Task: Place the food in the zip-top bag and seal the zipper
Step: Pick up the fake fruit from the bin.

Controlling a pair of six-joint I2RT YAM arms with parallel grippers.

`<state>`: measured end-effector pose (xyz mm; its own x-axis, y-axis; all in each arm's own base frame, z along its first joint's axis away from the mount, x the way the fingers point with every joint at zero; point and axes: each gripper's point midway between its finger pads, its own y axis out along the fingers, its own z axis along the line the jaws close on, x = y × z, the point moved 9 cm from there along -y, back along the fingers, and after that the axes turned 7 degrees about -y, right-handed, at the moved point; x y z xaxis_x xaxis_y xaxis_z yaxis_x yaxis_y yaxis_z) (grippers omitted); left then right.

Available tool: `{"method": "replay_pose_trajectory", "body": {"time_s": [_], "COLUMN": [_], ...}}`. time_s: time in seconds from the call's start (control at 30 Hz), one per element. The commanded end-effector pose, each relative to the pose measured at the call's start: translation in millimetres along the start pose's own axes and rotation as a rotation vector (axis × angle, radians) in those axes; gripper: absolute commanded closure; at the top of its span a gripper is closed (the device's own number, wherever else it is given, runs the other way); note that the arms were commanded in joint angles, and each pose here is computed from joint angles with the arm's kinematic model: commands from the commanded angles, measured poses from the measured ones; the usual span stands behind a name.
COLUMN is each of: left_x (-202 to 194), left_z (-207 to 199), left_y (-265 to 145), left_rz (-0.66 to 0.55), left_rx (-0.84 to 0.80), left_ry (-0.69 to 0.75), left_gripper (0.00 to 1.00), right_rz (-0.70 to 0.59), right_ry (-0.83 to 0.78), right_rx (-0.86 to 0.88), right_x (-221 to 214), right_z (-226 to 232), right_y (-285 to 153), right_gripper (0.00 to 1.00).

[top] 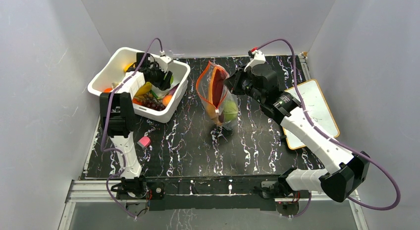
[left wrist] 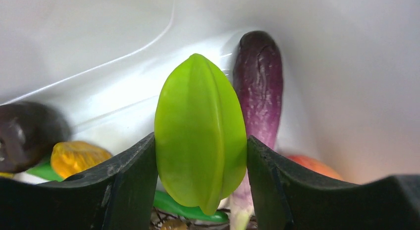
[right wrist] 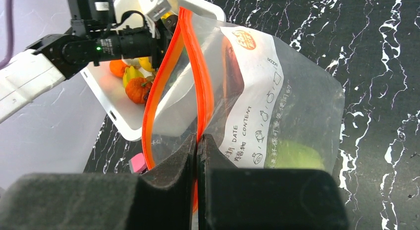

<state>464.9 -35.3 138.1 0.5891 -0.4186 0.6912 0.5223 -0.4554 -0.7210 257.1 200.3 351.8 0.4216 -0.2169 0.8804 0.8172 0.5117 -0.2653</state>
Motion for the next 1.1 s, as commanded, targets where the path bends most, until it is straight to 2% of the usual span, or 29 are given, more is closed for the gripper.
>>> {"method": "replay_pose_trajectory", "body": {"time_s": [0.0, 0.3, 0.53, 0.6, 0.67, 0.73, 0.8, 1.07], "left_x": [37.7, 60.6, 75.7, 79.3, 83.3, 86.5, 89.3, 109.3], "left_z": [-17.4, -44.9, -80.3, -91.7, -99.6, -110.4, -120.0, -168.9], "left_y": [-46.2, -97.2, -139.9, -150.3, -154.9, -156.2, -157.2, -174.6], "left_rz": [-0.156, -0.268, -0.413, -0.449, -0.476, -0.460, -0.436, -0.415], "left_rx": [0.026, 0.011, -0.110, -0.158, -0.203, -0.285, -0.343, -0.491], "left_ry": [-0.043, -0.173, -0.254, -0.323, -0.453, -0.588, -0.644, -0.670], "left_gripper": [0.70, 0.74, 0.73, 0.74, 0.75, 0.76, 0.77, 0.77], "right_rz": [-0.126, -0.115, -0.131, -0.129, -0.132, -0.132, -0.137, -0.157], "right_ry": [0.030, 0.063, 0.082, 0.090, 0.098, 0.103, 0.108, 0.133], "right_rx": [0.065, 0.076, 0.066, 0.063, 0.065, 0.064, 0.061, 0.049], "right_x": [22.6, 17.1, 17.3, 15.7, 15.5, 15.0, 15.4, 17.0], "right_z": [11.0, 11.3, 10.9, 10.8, 11.2, 11.1, 11.1, 11.0], "right_y": [-12.4, -3.6, 10.6, 15.0, 17.8, 22.3, 25.1, 34.4], "right_gripper": [1.00, 1.00, 1.00, 1.00, 1.00, 1.00, 1.00, 1.00]}}
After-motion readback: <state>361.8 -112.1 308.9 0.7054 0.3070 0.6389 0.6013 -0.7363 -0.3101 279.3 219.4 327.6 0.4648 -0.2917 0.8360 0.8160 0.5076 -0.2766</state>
